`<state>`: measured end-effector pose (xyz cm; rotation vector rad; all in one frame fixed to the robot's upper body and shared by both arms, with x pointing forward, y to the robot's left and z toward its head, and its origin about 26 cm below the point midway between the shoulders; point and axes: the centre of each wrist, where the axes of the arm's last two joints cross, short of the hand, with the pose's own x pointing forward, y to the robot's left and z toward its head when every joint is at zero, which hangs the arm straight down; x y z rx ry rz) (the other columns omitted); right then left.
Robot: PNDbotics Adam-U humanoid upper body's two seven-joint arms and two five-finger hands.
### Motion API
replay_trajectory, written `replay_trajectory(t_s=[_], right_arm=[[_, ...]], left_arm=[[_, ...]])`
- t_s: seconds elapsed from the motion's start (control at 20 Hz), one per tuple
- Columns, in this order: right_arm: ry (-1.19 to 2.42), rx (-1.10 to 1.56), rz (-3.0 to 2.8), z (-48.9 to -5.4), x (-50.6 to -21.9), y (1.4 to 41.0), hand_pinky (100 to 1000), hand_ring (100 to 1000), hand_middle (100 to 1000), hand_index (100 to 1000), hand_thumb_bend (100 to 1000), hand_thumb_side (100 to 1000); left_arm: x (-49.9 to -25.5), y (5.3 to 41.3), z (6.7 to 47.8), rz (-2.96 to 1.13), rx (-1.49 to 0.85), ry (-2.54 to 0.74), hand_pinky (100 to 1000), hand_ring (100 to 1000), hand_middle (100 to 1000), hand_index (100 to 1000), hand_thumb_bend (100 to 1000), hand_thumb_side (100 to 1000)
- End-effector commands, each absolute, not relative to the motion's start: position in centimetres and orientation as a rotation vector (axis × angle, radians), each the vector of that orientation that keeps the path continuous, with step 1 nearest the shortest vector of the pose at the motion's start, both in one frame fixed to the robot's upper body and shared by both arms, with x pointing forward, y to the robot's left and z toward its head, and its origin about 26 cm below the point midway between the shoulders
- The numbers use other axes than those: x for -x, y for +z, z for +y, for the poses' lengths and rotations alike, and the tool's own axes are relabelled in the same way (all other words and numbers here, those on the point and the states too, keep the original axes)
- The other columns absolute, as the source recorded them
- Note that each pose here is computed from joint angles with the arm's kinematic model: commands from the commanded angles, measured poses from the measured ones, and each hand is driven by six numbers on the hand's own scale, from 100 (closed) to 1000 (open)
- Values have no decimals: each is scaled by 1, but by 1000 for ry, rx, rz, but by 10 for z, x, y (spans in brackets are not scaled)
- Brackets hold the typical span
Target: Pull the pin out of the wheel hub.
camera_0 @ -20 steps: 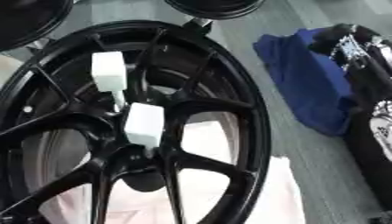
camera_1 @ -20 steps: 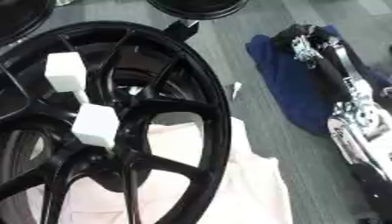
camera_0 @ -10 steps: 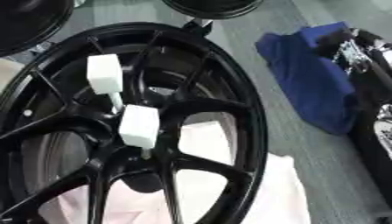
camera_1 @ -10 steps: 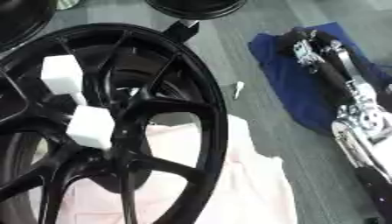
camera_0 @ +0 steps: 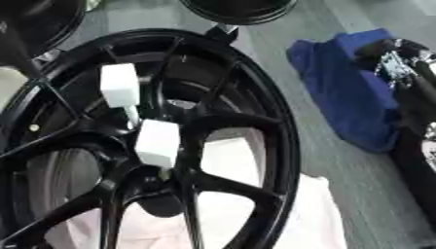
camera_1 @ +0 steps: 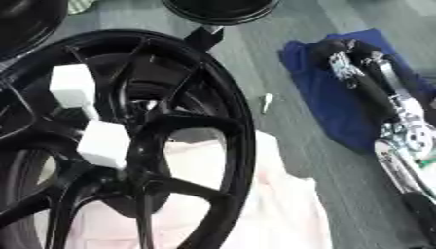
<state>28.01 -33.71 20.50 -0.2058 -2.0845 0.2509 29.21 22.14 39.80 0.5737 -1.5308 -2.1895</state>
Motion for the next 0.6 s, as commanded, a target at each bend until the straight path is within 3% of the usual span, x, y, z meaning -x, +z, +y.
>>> replay_trajectory(t_s=[0.05,0.4,0.6], right_arm=[[294,219,-2107,-337,-278,215,842,691,640,630,100,548],[295,199,-2100,-335,-279,214,842,691,640,630,100,553],[293,198,-2096,-334,-279,214,842,691,640,630,100,555]], left_arm=[[-298,403,212,-1533,-574,-2199,874,753,689,792,412,576],[-319,407,188,-1547,-541,-2143,884,743,684,806,426,579],[-323,406,183,-1523,-556,-2055,902,767,713,852,486,585]])
